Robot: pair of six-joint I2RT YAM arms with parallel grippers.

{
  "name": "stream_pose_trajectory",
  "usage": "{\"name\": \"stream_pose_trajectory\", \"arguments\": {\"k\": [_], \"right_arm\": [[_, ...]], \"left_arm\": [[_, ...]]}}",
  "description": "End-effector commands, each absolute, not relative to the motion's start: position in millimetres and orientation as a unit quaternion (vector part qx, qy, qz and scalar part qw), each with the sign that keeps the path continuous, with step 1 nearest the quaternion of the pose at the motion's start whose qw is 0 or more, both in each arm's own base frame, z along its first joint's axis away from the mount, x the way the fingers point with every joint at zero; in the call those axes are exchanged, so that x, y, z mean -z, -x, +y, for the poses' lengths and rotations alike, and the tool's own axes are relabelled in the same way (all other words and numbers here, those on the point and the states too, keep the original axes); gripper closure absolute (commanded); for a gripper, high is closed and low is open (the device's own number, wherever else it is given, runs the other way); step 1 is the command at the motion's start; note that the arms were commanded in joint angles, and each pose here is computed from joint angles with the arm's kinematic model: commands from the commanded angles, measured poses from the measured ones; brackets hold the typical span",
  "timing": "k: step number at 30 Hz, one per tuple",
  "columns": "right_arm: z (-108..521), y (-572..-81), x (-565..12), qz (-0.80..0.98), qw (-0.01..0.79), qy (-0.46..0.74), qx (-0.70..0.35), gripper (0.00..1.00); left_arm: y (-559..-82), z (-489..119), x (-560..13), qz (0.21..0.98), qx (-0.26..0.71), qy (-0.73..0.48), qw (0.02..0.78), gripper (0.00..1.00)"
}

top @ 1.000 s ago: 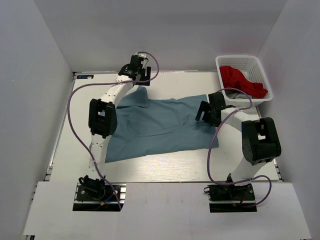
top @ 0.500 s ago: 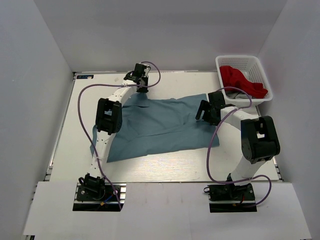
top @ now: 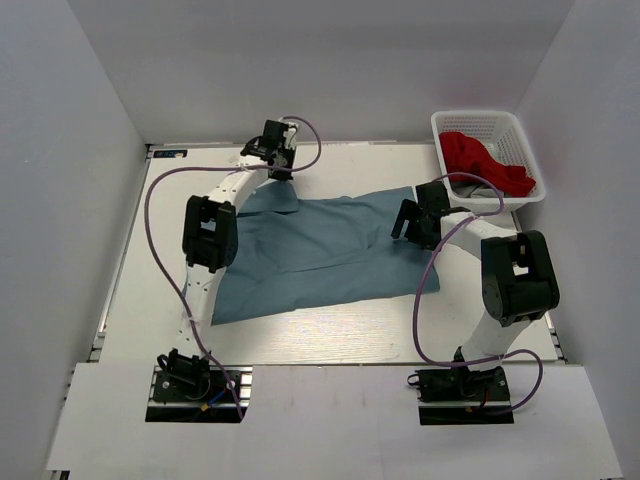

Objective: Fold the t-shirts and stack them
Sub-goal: Grap the side of the flattened tshirt furthest away from the robot with both arms

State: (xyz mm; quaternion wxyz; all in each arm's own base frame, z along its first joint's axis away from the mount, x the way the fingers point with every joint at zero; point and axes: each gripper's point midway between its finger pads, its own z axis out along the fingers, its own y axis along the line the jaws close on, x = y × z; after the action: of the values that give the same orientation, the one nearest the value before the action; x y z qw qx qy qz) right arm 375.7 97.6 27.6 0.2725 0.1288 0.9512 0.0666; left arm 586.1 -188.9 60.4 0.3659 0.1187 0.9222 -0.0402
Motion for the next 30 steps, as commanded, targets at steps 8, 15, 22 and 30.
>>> {"name": "stream_pose_trajectory", "arguments": {"k": [8,15,22,30], "right_arm": [[90,-419,-84,0.928,0.352,-0.111,-0.047,0.1],[87,-469,-100,0.922,0.365,-0.126,-0.016,0.1],[96,-514,-85,0.922,0.364,-0.134,-0.013,0.1],[91,-586,-69,0.907,0.399,-0.133,0.03,0.1]], "left_arm": [[-567,-192,-160,0.856,0.156,-0.268,0.413,1.0],[-545,-185,-148,0.835,0.214,-0.342,0.374,1.0],[-534,-180,-146,0.819,0.258,-0.358,0.367,1.0],[-511,-181,-143,0.797,0.303,-0.387,0.352,1.0]]}}
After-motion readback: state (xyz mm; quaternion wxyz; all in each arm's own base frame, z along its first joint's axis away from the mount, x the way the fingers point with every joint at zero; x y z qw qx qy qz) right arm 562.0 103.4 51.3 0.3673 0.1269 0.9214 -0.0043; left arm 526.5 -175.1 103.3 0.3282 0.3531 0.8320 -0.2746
